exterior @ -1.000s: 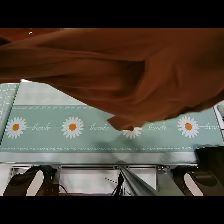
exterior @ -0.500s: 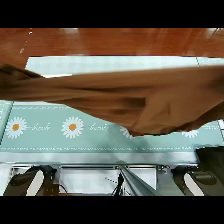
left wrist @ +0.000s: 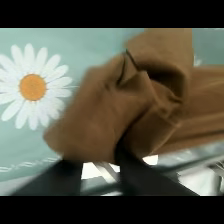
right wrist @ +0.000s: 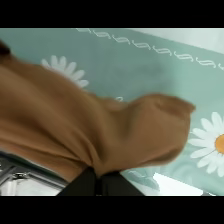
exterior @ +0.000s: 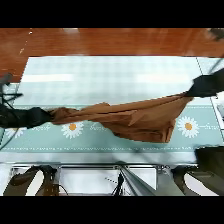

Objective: Fold the shirts.

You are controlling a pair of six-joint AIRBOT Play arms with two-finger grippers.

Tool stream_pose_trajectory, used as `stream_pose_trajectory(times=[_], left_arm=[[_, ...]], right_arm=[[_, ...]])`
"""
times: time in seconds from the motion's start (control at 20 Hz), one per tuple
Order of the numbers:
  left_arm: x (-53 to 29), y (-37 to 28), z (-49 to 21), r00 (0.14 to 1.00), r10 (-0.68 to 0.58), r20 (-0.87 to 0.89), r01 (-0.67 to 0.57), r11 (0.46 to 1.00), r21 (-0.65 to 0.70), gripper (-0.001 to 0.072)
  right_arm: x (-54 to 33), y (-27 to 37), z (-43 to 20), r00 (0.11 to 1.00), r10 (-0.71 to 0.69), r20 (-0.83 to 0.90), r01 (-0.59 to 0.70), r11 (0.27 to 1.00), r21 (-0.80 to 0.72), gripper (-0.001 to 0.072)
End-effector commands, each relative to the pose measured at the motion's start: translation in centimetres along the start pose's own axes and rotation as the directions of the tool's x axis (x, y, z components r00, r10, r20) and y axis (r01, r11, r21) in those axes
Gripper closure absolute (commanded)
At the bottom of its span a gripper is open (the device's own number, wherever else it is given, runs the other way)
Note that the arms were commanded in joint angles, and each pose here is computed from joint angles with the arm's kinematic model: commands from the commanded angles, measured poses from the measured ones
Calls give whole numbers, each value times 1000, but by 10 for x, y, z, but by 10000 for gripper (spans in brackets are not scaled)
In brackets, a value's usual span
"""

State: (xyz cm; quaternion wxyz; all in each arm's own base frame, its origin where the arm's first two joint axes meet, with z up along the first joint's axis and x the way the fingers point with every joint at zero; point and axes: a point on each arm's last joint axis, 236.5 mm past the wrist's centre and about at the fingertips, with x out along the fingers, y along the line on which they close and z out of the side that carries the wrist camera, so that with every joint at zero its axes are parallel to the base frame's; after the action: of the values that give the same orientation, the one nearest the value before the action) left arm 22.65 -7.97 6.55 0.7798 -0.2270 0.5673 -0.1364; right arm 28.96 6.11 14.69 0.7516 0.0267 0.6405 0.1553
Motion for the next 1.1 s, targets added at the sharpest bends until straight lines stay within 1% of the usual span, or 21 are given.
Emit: stream_pose_trajectory(times=[0.0,0.05,0.15,0.25,0.3,0.35,0.4,0.5,0.65,0.7,0.85,1.05], left_arm=[[50,35,-8,1000,18,11,-16,994,-105,120],[52,40,-9,999,33,3,-33,996,-89,79],[49,54,-10,996,94,-7,-95,995,-23,79],[49,62,-12,992,128,-19,-128,992,-14,79],[51,58,-12,994,110,-21,-110,994,-22,79],[54,49,-11,998,65,-24,-66,997,-43,76],[57,39,-9,1000,15,-23,-16,999,-50,50],[63,31,-4,999,-33,-23,32,999,-35,50],[83,47,0,999,-7,-42,10,998,64,50],[92,53,-5,997,-6,-78,11,998,69,50],[117,69,-20,980,-13,-197,17,1000,15,51],[139,83,-32,961,-17,-276,21,1000,12,54]], right_arm=[[63,-18,15,989,39,-142,-39,999,2,689],[73,-21,19,987,44,-157,-43,999,7,690],[87,-26,27,986,46,-159,-44,999,16,689],[92,-29,38,992,39,-124,-38,999,12,689],[93,-30,44,995,33,-97,-32,999,10,689],[93,-31,49,997,30,-77,-30,1000,6,689],[94,-32,52,998,27,-62,-27,1000,4,689],[94,-32,57,999,25,-42,-25,1000,2,689],[94,-33,60,999,22,-29,-22,1000,1,689],[94,-33,60,999,23,-28,-22,1000,2,689],[94,-33,60,999,23,-28,-22,1000,2,689],[94,-33,61,999,22,-28,-22,1000,2,689]])
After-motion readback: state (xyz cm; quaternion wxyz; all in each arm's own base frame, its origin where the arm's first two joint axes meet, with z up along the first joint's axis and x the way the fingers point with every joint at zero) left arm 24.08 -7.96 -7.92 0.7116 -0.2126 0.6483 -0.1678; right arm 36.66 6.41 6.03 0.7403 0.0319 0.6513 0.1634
